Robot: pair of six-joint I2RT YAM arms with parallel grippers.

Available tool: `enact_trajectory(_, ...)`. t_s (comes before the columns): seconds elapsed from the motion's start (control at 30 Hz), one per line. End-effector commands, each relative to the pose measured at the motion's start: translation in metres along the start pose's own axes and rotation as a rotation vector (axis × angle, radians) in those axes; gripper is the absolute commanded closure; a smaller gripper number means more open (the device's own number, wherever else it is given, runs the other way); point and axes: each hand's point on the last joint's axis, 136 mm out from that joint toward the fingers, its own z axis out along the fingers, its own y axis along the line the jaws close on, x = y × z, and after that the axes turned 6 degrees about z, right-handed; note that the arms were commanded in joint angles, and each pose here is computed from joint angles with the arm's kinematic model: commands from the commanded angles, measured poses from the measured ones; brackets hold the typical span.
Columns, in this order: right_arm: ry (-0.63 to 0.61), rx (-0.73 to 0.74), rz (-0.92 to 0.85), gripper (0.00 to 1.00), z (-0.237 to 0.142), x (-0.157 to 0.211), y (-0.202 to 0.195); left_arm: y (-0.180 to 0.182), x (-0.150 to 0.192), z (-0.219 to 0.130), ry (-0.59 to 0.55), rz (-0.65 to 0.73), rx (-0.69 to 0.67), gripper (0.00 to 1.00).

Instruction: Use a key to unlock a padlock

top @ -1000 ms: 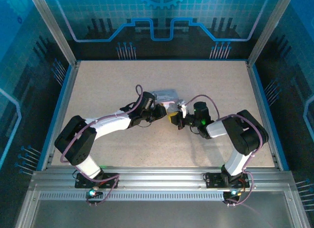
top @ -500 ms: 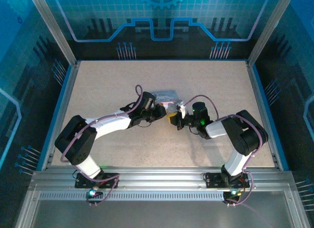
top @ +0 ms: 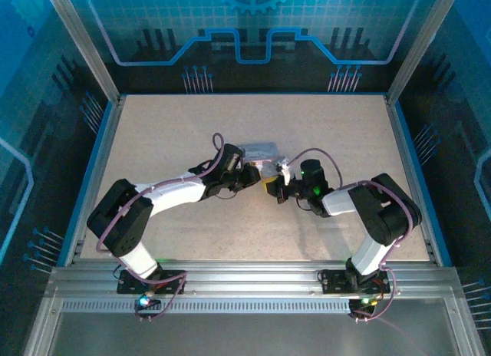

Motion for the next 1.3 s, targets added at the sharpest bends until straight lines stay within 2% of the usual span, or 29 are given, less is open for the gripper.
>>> enact_trajectory(0.0, -0.106, 0.029, -0.065, 1.0, -0.009, -0.038, -0.004, -0.024, 0.02, 0.0, 0.094, 0.048, 0.094, 0.86)
enact_trajectory(0.53, -0.079, -0.003, -0.059, 1.0, 0.009, -0.035, 0.004, -0.025, 0.022, 0.001, 0.102, 0.047, 0.108, 0.86)
enact_trajectory(0.8, -0.101, 0.044, -0.062, 1.0, -0.004, -0.043, -0.009, -0.023, 0.025, 0.002, 0.111, 0.041, 0.108, 0.86)
enact_trajectory(1.27, -0.085, 0.003, -0.039, 1.0, 0.018, -0.037, -0.004, -0.025, 0.024, 0.002, 0.11, 0.041, 0.116, 0.86)
